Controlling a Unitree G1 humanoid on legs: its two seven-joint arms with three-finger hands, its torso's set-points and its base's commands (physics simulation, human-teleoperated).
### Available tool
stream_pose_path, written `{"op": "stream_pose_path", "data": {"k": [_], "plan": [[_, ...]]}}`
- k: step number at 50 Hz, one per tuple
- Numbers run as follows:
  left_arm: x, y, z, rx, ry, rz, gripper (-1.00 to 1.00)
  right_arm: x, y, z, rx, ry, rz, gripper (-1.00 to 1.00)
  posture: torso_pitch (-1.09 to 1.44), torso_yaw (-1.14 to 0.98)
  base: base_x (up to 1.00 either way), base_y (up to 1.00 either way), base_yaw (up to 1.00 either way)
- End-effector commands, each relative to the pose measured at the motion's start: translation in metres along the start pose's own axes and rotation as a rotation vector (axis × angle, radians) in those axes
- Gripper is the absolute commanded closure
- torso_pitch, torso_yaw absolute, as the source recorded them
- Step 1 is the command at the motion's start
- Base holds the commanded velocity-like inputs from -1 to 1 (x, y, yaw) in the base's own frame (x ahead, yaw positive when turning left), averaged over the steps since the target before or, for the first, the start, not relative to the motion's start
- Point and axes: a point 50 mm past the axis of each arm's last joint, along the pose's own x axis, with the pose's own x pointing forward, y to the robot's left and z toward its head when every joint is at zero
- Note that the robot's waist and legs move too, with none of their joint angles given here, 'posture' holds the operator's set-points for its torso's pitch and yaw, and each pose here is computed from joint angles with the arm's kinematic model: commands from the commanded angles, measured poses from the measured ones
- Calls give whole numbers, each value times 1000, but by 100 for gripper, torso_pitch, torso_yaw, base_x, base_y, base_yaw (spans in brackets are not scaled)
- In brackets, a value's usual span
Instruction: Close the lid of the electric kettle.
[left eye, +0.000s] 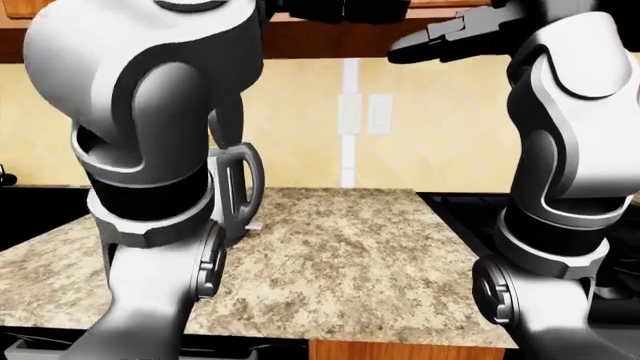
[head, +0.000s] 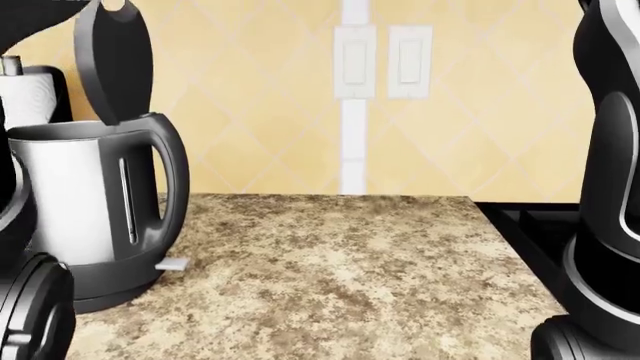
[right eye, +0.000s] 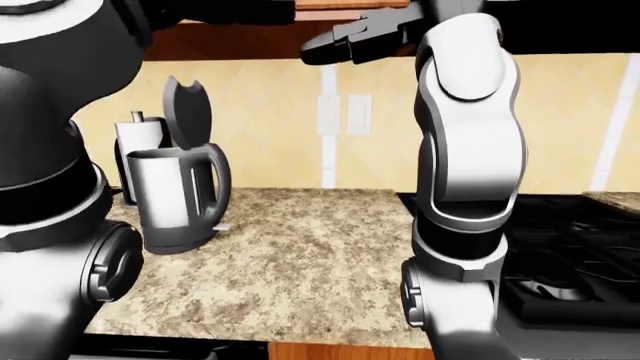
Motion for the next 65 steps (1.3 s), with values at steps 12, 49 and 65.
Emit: {"op": "stream_pose_path", "data": {"k": [12,49,65], "plan": [[51,-32,22,21,31,-118,-100,3,-3,7,0,-25,-16,-100,-95,0,0,0,0],[90,-44,-104,59,406,-65,-100,3,-1,5,4,-24,-8,-100,-91,0,0,0,0],[82,-49,-146,39,526,-109,-100,3,-2,4,5,-23,-8,-100,-91,0,0,0,0]]}}
